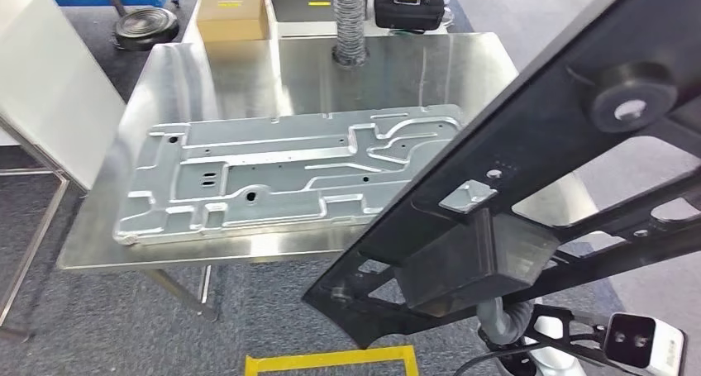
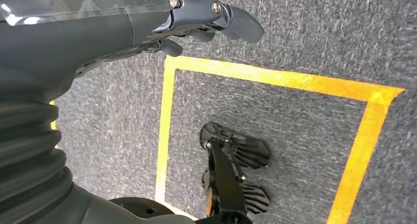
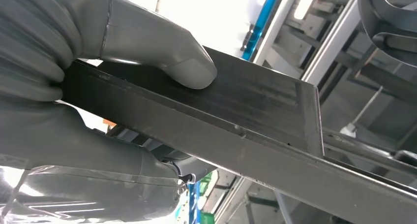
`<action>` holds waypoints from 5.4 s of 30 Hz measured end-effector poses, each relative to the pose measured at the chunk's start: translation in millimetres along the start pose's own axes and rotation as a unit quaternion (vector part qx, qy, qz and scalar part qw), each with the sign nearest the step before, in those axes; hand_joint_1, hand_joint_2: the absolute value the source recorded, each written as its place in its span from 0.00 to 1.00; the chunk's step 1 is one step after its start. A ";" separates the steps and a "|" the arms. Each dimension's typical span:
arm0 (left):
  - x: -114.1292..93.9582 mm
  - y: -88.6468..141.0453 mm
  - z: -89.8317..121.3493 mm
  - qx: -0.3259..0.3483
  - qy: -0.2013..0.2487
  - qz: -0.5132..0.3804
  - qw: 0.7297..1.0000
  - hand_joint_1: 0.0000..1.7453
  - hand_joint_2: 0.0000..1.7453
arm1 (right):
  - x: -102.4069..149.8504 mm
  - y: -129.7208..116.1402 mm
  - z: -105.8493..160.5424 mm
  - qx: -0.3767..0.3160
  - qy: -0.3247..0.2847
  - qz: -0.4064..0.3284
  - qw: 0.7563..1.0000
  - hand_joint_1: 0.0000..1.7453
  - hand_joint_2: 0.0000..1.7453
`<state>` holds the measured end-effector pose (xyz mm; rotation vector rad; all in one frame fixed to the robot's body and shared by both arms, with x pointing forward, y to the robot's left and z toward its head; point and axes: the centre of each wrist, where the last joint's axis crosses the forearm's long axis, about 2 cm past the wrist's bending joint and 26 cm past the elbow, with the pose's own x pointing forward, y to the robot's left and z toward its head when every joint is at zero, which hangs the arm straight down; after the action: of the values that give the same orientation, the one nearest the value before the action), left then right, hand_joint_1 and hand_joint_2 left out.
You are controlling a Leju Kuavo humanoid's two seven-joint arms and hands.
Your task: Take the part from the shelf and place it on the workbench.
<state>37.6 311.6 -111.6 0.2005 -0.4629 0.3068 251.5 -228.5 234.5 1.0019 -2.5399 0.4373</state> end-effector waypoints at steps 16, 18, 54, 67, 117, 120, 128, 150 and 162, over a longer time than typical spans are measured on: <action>1.1 4.4 -1.0 -0.004 -0.008 -0.005 1.000 0.00 1.00 | 1.8 2.5 -6.3 0.005 -0.002 0.005 1.000 1.00 1.00; 1.1 4.5 -1.0 -0.003 -0.008 -0.005 1.000 0.00 1.00 | 3.1 3.1 -7.6 0.007 -0.005 0.005 1.000 1.00 1.00; 3.8 10.3 -2.8 0.000 -0.020 -0.002 1.000 0.00 1.00 | 11.1 -111.4 14.4 -0.084 0.175 0.500 0.844 1.00 1.00; 8.7 7.1 -4.4 -0.019 -0.032 -0.008 0.999 0.00 1.00 | -53.2 -161.7 -14.1 0.098 0.349 0.596 0.716 1.00 1.00; 4.5 -5.6 -1.2 -0.045 -0.064 -0.010 0.997 0.00 1.00 | -193.8 -30.1 -86.7 0.464 0.386 0.423 0.676 0.00 0.00; 4.1 -5.5 -1.0 -0.047 -0.066 -0.010 0.997 0.00 0.75 | -196.3 -26.3 -75.2 0.466 0.397 0.407 0.678 0.00 0.00; 2.7 -7.3 -0.2 -0.048 -0.062 -0.011 0.997 0.00 0.00 | -197.0 -29.0 -75.7 0.451 0.400 0.397 0.693 0.00 0.00; -6.3 -3.9 2.9 -0.023 -0.062 0.032 0.997 0.00 0.00 | -121.9 -65.1 -33.5 -0.131 0.145 0.191 0.962 0.00 0.00; -17.1 -1.7 7.3 -0.012 -0.055 0.041 0.998 0.00 0.00 | 50.9 -64.3 66.3 -0.379 -0.024 0.299 0.875 0.00 0.00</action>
<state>20.6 303.9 -113.4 0.1750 -0.5843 0.3708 247.1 -330.6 208.3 -0.0701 -2.6387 -0.4359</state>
